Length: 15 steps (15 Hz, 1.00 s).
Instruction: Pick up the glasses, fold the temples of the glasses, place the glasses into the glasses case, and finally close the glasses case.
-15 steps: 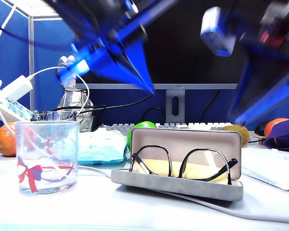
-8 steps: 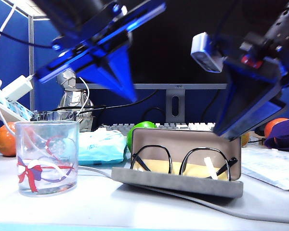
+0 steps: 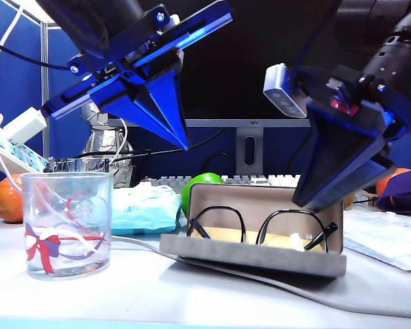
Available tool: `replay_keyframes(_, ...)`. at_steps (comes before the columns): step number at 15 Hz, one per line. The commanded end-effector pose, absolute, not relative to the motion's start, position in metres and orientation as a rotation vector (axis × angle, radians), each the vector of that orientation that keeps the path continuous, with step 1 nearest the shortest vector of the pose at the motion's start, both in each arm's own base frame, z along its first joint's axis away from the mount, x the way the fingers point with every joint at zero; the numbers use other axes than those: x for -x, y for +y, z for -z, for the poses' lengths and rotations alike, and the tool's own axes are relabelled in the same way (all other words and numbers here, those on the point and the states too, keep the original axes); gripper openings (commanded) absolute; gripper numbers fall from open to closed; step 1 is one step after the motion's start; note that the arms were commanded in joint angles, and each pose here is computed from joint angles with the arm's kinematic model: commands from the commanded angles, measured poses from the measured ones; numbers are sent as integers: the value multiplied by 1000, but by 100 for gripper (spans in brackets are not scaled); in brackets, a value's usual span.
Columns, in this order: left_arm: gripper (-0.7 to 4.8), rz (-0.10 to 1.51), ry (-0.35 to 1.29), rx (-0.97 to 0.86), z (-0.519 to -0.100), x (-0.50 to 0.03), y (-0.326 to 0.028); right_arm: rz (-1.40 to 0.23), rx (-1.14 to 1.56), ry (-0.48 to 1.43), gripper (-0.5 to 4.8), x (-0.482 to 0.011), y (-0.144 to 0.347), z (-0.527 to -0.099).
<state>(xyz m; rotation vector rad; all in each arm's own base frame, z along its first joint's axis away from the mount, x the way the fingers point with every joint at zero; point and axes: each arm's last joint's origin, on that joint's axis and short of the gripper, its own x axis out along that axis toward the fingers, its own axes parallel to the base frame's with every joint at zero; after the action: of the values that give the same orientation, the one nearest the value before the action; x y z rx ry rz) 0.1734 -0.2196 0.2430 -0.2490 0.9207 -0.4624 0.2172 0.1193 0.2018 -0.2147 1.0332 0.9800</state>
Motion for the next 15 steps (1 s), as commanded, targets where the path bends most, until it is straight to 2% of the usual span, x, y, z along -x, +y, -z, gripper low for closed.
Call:
replay_keyframes(1, -3, 466, 913, 249, -244, -173, -220, -1004, 197, 1023, 103, -219, 122, -201)
replay_keyframes(3, -3, 465, 913, 249, -244, -173, -220, -1018, 187, 1025, 89, -219, 122, -201)
replay_keyframes(4, -3, 465, 914, 249, -244, -173, -220, -1027, 180, 1025, 109, -219, 122, -201)
replay_keyframes(5, -3, 464, 916, 247, -243, -173, -220, -1027, 180, 1024, 211, -219, 122, -201)
replay_keyframes(7, -3, 458, 926, 239, -243, -173, -219, -1027, 180, 1025, 229, -219, 122, -201)
replay_keyframes(10, -3, 456, 930, 236, -242, -172, -219, -1027, 180, 1025, 137, -219, 122, -200)
replay_keyframes(11, -3, 456, 930, 236, -242, -172, -219, -1028, 179, 1035, 123, -220, 123, -198)
replay_keyframes(12, -3, 456, 931, 236, -242, -172, -219, -1038, 170, 1043, 82, -220, 123, -197)
replay_keyframes(14, -3, 456, 931, 237, -242, -172, -219, -1060, 154, 1047, 79, -220, 124, -196)
replay_keyframes(15, -3, 456, 931, 236, -242, -172, -219, -1062, 153, 1047, 60, -220, 125, -196)
